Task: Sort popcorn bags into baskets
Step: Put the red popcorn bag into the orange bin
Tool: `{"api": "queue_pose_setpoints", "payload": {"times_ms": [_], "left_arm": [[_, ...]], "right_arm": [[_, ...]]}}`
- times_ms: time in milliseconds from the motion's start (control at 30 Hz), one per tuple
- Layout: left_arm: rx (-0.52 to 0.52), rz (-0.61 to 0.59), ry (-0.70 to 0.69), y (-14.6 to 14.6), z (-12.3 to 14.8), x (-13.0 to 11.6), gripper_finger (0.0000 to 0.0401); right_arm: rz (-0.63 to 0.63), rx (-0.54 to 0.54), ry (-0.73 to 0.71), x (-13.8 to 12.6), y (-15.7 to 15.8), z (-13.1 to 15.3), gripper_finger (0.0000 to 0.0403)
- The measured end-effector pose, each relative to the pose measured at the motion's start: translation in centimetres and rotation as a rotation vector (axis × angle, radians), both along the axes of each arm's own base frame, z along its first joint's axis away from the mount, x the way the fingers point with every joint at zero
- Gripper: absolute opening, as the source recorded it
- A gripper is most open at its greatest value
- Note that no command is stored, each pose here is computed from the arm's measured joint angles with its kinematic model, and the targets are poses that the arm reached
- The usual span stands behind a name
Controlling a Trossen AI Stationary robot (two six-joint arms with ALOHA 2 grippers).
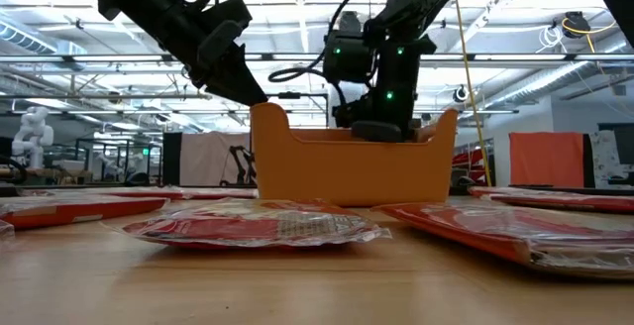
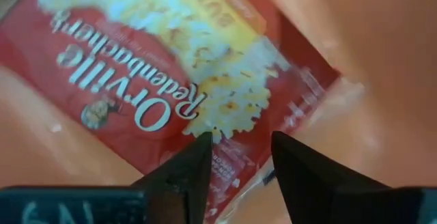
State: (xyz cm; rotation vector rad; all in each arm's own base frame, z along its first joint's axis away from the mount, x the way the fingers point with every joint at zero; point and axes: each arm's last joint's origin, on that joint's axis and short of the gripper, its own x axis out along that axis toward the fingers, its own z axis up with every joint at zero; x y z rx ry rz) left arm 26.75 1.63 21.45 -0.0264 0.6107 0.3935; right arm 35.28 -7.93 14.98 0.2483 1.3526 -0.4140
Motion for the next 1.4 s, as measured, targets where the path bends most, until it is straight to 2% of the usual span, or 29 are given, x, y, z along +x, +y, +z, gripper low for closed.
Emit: {"api": "queue_pose_setpoints", "payload": {"times_ms": [167, 400, 667, 833, 1000, 1133, 1300, 1400], "left_arm": [[0.000, 0.000, 0.001, 0.0, 0.0, 0.0, 0.0218], [0.000, -0.001, 0.005, 0.0, 0.0, 0.0, 0.0218], [-0.001, 0.000, 0.005, 0.0, 0.0, 0.0, 0.0218], [-0.002, 0.000, 0.006, 0.0, 0.0, 0.0, 0.0218], [0.002, -0.002, 0.007, 0.0, 0.0, 0.0, 0.0218], [0.003, -0.003, 0.008, 0.0, 0.0, 0.0, 0.0218], [0.003, -0.004, 0.008, 0.0, 0.0, 0.0, 0.0218], [0.003, -0.007, 0.008, -0.1, 0.0, 0.0, 0.0218]], "right_arm": [[0.026, 0.003, 0.006, 0.1, 0.3, -0.2, 0.0134], [0.047, 0.034, 0.039, -0.9, 0.6, 1.3, 0.0109], [0.028, 0.017, -0.053, -1.4, 0.8, 3.9, 0.0107], [0.045, 0.000, -0.120, -2.3, 1.5, 6.7, 0.0109], [0.038, -0.072, -0.249, -4.5, 3.1, 11.6, 0.0109], [-0.002, -0.134, -0.228, -7.6, 5.3, 14.3, 0.0109], [-0.052, -0.148, -0.181, -10.8, 8.8, 15.5, 0.0109], [-0.049, -0.113, -0.171, -12.2, 11.1, 14.8, 0.0109]]}}
